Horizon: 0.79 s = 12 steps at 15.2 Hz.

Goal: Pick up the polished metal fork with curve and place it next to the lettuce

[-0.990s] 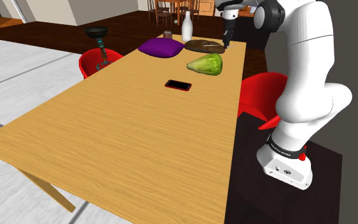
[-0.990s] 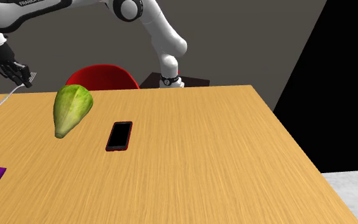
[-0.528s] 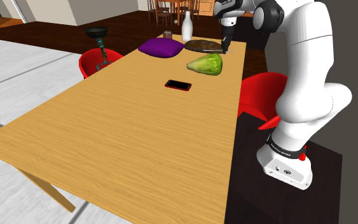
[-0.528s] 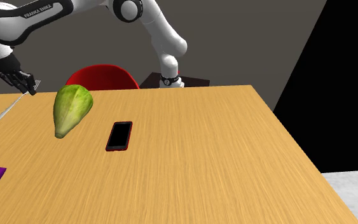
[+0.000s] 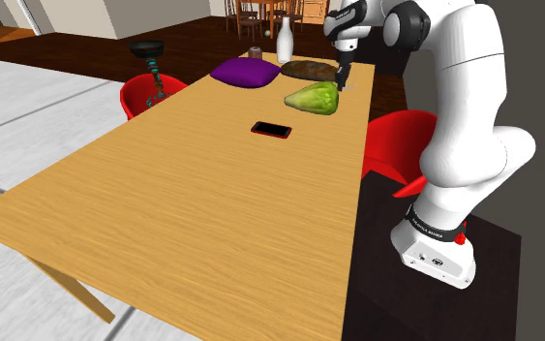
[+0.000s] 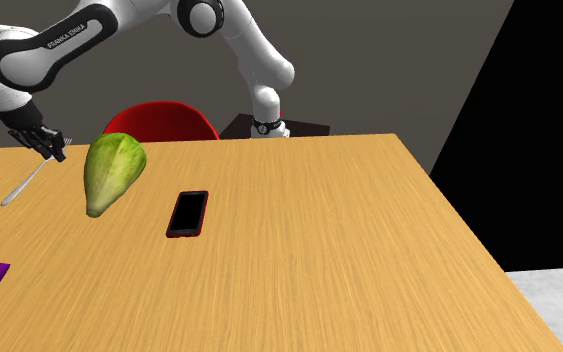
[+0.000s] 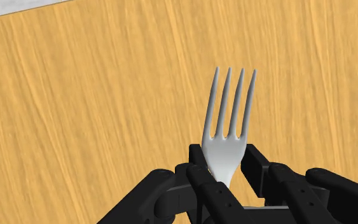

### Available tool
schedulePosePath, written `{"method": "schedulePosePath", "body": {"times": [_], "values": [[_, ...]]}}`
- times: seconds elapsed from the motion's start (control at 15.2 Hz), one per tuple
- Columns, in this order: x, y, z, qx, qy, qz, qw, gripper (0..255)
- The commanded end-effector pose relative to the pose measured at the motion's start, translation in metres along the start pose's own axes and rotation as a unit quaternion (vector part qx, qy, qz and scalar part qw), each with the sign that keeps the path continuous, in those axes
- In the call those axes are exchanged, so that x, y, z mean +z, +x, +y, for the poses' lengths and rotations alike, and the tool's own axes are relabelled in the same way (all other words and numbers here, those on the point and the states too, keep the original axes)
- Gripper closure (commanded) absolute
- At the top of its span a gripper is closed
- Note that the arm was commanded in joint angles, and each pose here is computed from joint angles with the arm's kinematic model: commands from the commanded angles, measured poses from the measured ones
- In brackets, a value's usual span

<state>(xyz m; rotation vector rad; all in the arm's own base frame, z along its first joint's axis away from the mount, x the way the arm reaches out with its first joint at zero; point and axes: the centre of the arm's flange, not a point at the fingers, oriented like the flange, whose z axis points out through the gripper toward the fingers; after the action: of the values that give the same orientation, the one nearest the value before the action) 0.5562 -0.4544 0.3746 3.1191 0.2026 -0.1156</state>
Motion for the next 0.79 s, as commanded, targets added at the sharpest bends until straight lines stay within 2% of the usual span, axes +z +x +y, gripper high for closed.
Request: {"method": "schedulePosePath", "body": {"times": [0.0,0.33,0.73], "values": [[0.01,0.001,0.0,0.0,0.0,0.0,1.0,255],[0.033,0.003,0.0,0.0,0.0,0.0,1.0,255],[0.033,0.003,0.0,0.0,0.0,0.0,1.0,255]]}}
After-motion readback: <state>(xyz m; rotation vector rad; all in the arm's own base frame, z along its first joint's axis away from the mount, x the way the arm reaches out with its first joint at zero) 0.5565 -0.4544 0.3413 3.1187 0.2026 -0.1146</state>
